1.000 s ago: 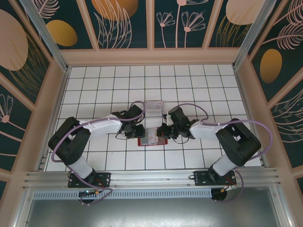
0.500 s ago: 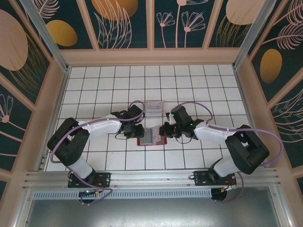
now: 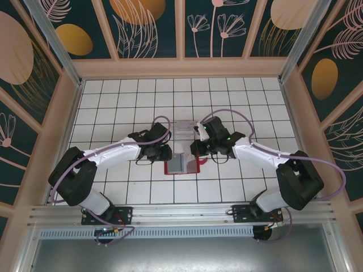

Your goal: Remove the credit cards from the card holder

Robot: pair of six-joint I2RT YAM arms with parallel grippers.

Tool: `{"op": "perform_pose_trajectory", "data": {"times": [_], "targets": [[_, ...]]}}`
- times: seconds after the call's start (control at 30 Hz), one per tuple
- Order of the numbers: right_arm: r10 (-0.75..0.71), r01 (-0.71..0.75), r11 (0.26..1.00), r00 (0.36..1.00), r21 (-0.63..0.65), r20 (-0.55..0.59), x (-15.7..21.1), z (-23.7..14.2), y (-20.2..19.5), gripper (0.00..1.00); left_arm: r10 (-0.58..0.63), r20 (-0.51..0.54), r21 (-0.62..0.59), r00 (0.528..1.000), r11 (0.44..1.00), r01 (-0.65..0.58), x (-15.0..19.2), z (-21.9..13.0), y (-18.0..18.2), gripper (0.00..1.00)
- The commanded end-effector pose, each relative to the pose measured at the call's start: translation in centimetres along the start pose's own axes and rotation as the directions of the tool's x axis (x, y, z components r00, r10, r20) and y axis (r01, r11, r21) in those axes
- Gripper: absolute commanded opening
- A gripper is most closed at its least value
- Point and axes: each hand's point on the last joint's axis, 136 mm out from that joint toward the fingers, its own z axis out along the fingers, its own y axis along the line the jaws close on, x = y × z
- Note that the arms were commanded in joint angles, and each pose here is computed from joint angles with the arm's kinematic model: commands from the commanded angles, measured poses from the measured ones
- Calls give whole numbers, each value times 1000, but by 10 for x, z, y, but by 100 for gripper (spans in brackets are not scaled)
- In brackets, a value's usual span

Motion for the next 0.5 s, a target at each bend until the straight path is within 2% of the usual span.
{"op": "perform_pose_trajectory", "data": {"times": [0.0, 0.17, 0.27, 0.4, 0.47], "targets": [[-282, 283, 959, 958, 20, -60, -5, -6, -2, 0, 22, 15, -16, 1000, 1000, -22, -1, -5, 2, 28], [-585, 589, 805, 808, 74, -64, -32, -17, -1, 0, 34, -5, -20, 999, 999, -34, 4, -1, 5, 28], [-690, 694, 717, 720, 69, -70, -45, -23, 1, 0, 36, -1, -27, 999, 999, -36, 3, -2, 7, 28], [-826, 833, 552, 551, 30, -115, -51, -25, 3, 0, 37, -1, -28, 999, 999, -37, 4, -1, 8, 28], [-857, 868, 495, 496, 44, -140, -60, -28, -2, 0, 33, -1, -32, 999, 999, -33, 6, -1, 10, 28]]}}
